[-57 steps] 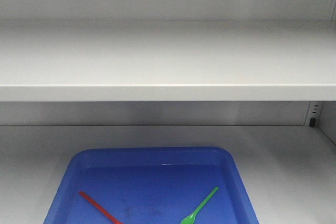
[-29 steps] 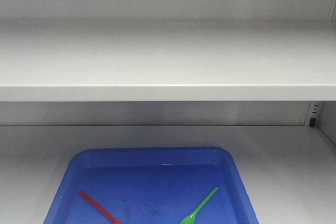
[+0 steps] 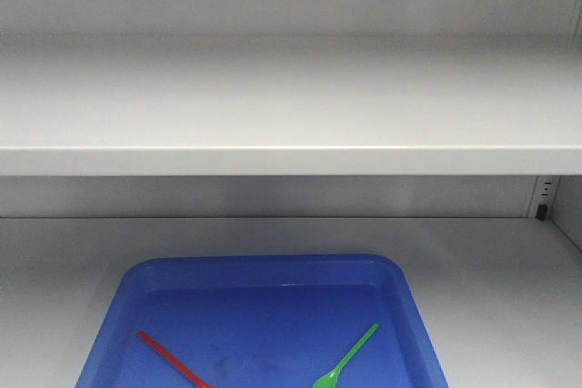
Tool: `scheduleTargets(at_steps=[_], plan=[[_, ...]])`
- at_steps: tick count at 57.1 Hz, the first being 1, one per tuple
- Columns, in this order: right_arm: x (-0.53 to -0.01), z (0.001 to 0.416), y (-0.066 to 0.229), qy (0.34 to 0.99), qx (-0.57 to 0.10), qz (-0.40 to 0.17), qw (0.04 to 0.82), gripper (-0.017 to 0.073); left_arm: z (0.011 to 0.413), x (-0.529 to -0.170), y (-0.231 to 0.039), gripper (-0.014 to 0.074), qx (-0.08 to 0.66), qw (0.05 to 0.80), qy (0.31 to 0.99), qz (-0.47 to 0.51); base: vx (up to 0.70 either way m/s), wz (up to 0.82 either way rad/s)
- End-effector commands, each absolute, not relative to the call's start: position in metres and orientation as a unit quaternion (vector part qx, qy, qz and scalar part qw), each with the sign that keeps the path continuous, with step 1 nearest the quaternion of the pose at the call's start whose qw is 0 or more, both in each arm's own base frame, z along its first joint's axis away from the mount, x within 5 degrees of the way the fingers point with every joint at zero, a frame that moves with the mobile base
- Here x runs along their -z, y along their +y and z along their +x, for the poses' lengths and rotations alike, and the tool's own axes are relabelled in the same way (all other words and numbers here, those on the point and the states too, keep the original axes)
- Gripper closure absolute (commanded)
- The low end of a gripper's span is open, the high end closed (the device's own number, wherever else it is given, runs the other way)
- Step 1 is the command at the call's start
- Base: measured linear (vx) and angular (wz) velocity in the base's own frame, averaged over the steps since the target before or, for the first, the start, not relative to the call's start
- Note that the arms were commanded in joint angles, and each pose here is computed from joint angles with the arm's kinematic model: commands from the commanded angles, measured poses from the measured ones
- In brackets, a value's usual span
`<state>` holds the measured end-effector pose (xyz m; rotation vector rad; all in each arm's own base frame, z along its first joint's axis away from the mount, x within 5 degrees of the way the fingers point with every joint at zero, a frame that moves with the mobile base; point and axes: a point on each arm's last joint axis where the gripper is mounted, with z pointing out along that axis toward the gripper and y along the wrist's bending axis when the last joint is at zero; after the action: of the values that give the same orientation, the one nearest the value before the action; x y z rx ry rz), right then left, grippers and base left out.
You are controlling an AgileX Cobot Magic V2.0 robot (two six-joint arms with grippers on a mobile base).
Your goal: Sort red and green spoons into left cabinet
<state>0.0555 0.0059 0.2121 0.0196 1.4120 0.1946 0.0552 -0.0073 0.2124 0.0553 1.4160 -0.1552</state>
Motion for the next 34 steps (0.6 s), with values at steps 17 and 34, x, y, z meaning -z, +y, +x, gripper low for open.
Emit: scheduleTargets(at_steps=[17, 34], plan=[[-0.2165, 0.0536, 0.0058, 0.618, -0.090, 0.007, 0.781, 0.0562, 0.0530, -0.2148, -0.0068, 0.0594, 0.075, 0.782, 0.618, 0.022, 0.00, 0.00], [-0.2166, 0.0536, 0.0058, 0.618, -0.090, 0.007, 0.781, 0.0562, 0.0530, -0.2148, -0.0068, 0.0594, 0.075, 0.782, 0.618, 0.022, 0.00, 0.00]])
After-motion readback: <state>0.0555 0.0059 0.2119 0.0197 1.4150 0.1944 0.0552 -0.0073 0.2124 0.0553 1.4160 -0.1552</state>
